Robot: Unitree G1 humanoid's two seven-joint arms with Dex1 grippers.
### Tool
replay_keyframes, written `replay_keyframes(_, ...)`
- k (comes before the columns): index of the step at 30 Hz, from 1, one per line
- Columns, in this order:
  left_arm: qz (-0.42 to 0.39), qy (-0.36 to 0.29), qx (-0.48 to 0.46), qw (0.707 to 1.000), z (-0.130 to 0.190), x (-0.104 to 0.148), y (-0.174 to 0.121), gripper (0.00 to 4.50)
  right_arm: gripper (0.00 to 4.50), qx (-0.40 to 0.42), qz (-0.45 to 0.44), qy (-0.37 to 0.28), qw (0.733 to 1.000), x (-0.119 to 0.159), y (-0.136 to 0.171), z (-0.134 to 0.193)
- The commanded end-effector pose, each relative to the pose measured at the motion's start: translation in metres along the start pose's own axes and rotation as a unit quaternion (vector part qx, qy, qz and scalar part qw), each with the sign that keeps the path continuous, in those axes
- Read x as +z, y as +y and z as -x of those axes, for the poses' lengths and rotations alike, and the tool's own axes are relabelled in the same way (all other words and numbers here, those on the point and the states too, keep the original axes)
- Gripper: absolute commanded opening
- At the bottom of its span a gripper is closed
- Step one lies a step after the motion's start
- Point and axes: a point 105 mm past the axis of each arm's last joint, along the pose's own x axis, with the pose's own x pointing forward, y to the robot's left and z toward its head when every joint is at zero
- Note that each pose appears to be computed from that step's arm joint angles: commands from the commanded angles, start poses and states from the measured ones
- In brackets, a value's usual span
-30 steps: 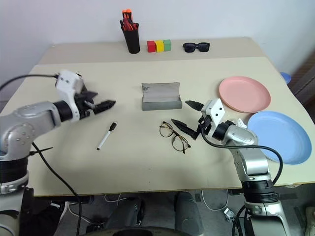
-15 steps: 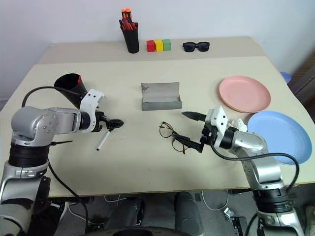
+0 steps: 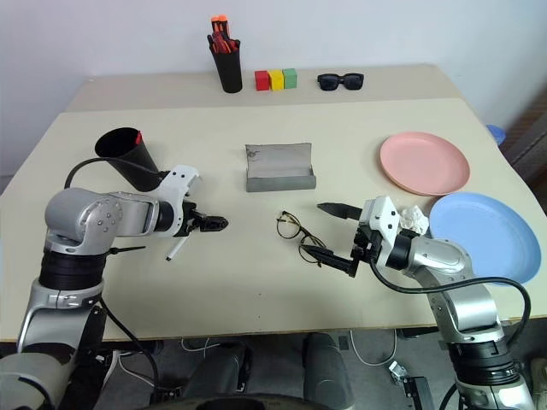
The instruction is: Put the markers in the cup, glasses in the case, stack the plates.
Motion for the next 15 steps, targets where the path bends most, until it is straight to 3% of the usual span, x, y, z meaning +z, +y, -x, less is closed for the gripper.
replay_keyframes(1, -0.003, -0.016, 0.031, 0.999, 0.017, 0.011, 0.012, 4.45, 4.50, -0.008, 0.019, -0.015, 1.000, 0.008, -0.002, -0.001)
replay_keyframes(11, -0.003, 0.000, 0.047, 0.999, 0.011, 0.003, 0.018, 4.45, 4.50, -0.021, 0.019, -0.022, 0.999, 0.008, -0.005, -0.006)
replay_keyframes(14, 0.004, 0.002, 0.044, 0.999, 0.002, -0.003, 0.017, 3.61, 4.50, -0.024, 0.019, -0.020, 0.999, 0.008, -0.006, -0.006)
replay_keyframes(15, 0.005, 0.003, 0.044, 0.999, 0.000, -0.005, 0.017, 3.11, 4.50, -0.026, 0.019, -0.020, 0.999, 0.008, -0.007, -0.006)
